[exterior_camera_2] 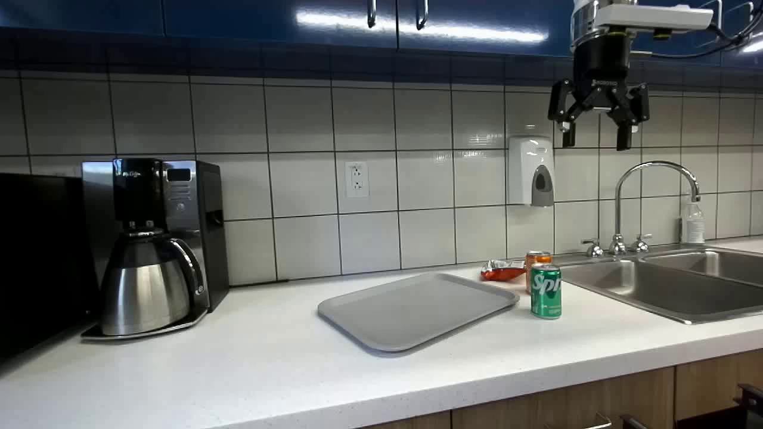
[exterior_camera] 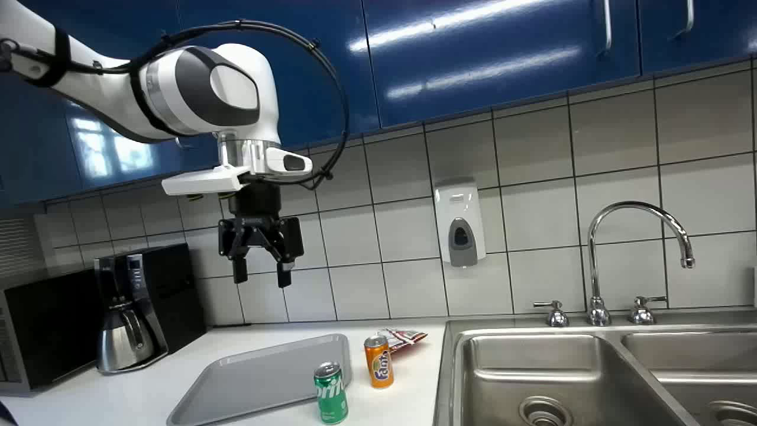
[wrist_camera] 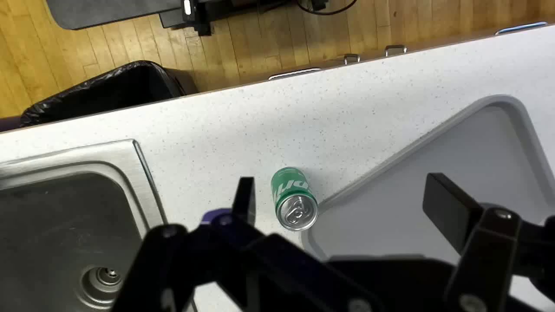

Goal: Put the green and orange cans on the tray

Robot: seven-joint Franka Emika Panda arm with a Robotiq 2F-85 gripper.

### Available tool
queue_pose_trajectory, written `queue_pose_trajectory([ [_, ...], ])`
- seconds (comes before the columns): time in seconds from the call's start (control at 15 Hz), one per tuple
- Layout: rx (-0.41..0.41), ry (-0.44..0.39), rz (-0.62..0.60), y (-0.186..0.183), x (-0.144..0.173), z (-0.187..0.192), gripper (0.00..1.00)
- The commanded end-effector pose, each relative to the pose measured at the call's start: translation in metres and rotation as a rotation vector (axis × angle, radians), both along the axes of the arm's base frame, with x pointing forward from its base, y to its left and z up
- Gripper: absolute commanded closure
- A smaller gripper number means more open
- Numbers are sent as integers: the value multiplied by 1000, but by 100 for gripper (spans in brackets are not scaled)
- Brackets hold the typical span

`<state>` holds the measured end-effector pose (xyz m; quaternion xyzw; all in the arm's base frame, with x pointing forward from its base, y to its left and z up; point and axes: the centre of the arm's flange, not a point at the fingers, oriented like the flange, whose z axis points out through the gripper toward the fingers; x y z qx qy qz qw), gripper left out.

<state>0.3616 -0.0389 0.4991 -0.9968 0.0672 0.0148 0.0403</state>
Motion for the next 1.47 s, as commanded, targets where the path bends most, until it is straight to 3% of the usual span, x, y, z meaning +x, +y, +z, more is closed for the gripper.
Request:
queue_pose_trajectory([
  [0.0,0,0,0,0,0,0,0],
  [0.73,0,0,0,0,0,0,0],
  [1.2,-24,103,1,-5,16,-63,0],
  [1.4,-37,108,-2,-5,29,-87,0],
])
